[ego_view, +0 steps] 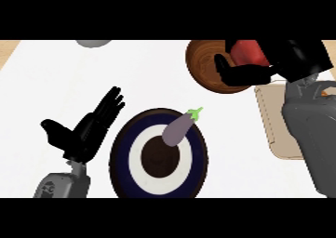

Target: Pick the bell pepper from the plate and place it in the bowl

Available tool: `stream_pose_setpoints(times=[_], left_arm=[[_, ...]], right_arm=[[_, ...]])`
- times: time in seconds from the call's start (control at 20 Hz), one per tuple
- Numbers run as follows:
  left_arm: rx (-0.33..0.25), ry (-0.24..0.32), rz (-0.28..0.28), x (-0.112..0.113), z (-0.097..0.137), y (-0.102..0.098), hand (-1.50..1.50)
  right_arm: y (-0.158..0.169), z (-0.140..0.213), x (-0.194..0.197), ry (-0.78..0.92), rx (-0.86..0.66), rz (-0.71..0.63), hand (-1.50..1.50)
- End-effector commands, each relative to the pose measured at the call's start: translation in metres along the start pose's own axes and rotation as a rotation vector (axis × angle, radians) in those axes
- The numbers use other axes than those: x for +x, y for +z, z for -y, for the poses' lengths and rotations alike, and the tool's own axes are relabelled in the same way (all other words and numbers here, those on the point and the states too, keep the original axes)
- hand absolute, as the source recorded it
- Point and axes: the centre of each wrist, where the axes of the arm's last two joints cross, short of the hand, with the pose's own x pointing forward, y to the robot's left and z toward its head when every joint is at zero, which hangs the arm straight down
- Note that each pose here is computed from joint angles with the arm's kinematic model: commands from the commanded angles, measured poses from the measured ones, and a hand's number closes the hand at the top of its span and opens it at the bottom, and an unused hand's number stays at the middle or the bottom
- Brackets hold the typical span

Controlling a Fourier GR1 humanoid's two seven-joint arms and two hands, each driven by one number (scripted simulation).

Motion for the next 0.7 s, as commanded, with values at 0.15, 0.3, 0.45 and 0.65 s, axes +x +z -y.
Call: stream_pose_setpoints(times=[0.15, 0.3, 0.45, 0.65], left_arm=[[-0.013, 0.0, 0.011, 0.002, 0.006, -0.01, 0.0], [-0.005, 0.005, -0.015, -0.004, 0.006, 0.006, 0.0], [-0.032, -0.014, 0.005, 0.002, 0.011, -0.004, 0.0], [-0.031, 0.013, 0.01, -0.007, 0.018, -0.006, 0.0]], right_arm=[[-0.044, -0.05, -0.034, 0.064, -0.007, -0.003, 1.5], [-0.067, -0.055, -0.033, 0.129, -0.032, -0.008, 1.5], [-0.085, -0.073, -0.046, 0.135, -0.027, -0.053, 1.5], [-0.083, -0.081, -0.084, 0.242, 0.134, -0.171, 1.5]])
